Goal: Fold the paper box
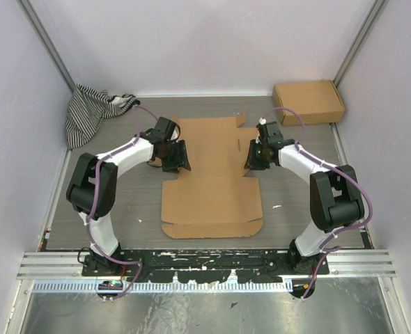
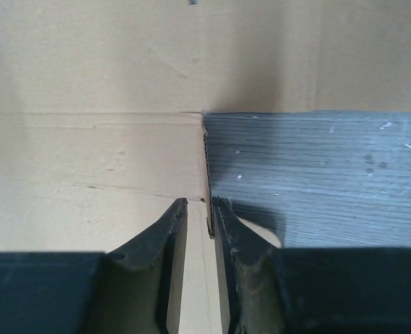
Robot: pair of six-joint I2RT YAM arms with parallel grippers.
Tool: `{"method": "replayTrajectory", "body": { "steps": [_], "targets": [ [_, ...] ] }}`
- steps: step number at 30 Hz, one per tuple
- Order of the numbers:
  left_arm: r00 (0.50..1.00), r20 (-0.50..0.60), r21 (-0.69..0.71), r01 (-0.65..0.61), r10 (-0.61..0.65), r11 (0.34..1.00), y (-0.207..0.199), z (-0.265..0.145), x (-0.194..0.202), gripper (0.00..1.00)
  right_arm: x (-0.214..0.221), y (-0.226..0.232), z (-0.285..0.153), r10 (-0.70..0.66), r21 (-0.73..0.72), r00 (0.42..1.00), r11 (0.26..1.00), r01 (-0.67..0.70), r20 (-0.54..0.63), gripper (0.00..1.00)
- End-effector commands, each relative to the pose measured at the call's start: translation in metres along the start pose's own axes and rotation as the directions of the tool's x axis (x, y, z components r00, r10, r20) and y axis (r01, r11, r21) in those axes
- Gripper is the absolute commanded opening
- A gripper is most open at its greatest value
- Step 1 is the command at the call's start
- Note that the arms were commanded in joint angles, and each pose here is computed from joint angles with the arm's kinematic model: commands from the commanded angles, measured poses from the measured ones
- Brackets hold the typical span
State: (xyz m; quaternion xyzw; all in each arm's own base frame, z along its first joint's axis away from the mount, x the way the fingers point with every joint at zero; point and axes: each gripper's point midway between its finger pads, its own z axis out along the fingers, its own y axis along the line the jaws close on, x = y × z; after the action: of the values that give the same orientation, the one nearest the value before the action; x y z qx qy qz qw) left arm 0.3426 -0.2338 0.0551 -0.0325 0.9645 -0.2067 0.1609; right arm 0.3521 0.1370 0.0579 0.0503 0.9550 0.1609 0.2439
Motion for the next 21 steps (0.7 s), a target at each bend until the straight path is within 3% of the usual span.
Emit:
{"method": "replayTrajectory", "body": {
  "steps": [1, 8, 21],
  "targets": [
    [1.000, 0.018, 0.040, -0.018, 0.017, 0.999, -0.014, 0.008, -0.011, 0.60, -0.023, 0.028, -0.007, -0.040, -0.033, 0.997, 0.999, 0.042, 0.062, 0.31],
    [1.000, 0.017, 0.047, -0.027, 0.026, 0.999, -0.019, 0.013, -0.014, 0.60, -0.019, 0.055, 0.011, -0.095, -0.050, 0.995, 0.994, 0.096, 0.031, 0.42],
    [0.998, -0.069, 0.035, -0.011, 0.013, 0.999, -0.014, 0.043, -0.005, 0.60, 0.014, 0.054, 0.064, -0.098, -0.020, 0.991, 0.995, 0.097, -0.090, 0.44]
  ]
}}
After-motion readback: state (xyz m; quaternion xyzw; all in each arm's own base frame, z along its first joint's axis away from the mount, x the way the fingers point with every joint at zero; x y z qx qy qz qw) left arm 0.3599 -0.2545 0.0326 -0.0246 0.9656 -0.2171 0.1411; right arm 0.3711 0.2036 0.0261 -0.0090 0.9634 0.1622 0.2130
